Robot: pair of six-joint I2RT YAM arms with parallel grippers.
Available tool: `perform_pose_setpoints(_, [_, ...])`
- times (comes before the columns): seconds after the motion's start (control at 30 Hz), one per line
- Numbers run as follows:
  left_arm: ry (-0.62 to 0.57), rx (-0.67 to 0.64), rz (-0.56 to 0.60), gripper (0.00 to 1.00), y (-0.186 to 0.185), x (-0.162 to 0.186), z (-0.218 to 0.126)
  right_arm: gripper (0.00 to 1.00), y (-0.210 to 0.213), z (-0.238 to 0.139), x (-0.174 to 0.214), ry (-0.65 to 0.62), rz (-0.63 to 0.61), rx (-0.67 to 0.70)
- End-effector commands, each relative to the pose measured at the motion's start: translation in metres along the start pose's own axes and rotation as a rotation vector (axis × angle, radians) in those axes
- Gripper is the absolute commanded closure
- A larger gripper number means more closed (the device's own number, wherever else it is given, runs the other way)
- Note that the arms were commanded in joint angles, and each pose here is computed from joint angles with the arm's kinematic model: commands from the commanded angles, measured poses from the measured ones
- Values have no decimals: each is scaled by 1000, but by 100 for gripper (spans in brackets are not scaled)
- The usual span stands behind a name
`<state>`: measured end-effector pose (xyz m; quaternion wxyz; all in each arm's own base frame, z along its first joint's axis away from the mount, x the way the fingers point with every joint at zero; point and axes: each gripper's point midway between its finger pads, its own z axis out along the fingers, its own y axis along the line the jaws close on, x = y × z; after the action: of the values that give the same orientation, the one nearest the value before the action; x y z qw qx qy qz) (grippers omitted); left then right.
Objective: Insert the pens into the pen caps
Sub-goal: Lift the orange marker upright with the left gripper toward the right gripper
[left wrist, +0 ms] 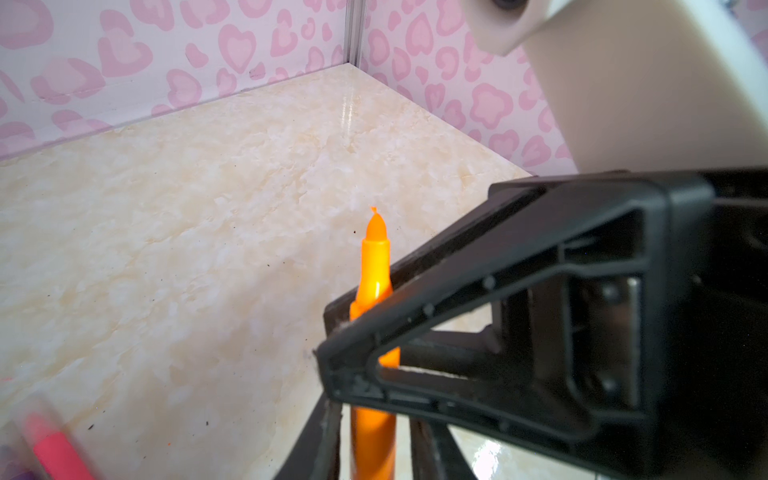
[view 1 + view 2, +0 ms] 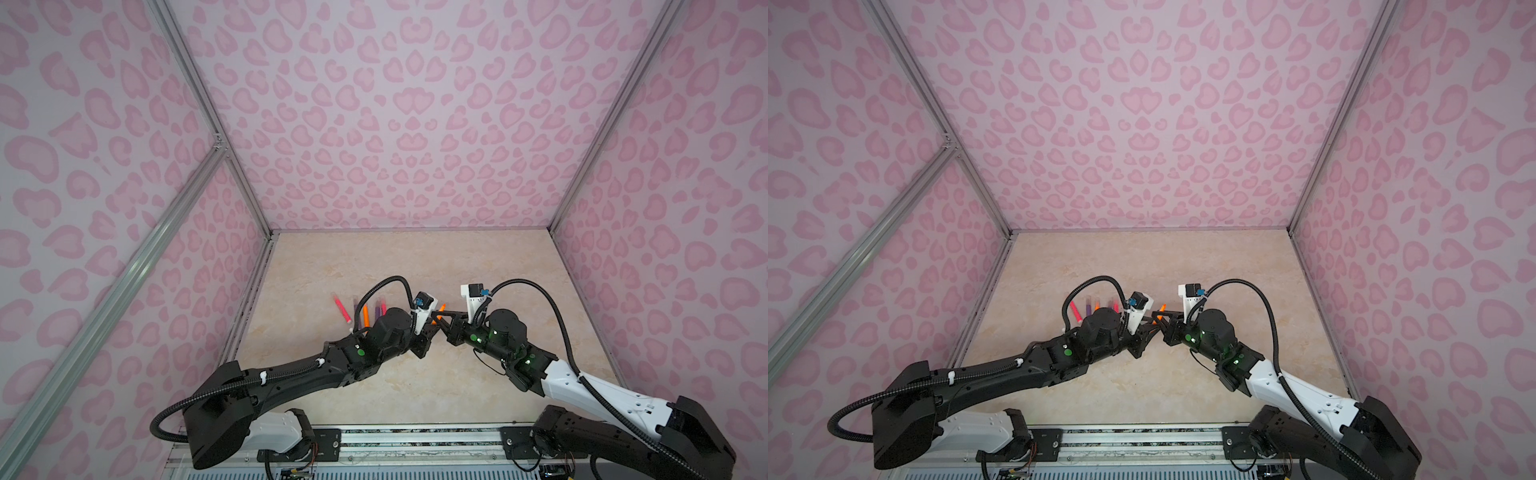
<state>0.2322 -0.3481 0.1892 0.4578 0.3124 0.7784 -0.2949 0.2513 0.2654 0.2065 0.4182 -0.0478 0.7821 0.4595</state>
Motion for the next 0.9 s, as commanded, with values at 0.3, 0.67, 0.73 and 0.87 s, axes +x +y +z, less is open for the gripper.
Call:
perform_pose_setpoints(0.3, [-28,-8,-2,78,0,-11,5,100,9,1,1,1,16,-50])
perform_pose_setpoints(0.67, [-56,-231,-97,96,48,-17,-5,43,-5,-1,0,-9,8,33])
perform_pose_setpoints(0.73, [-85,-306,-169,96,74,-16,-14,36,-15,-4,-3,-30,6,92])
perform_pose_setpoints(0.87, [-147,-531,-321,97,138,-4,-46,32,-76,-25,-8,-92,51,445])
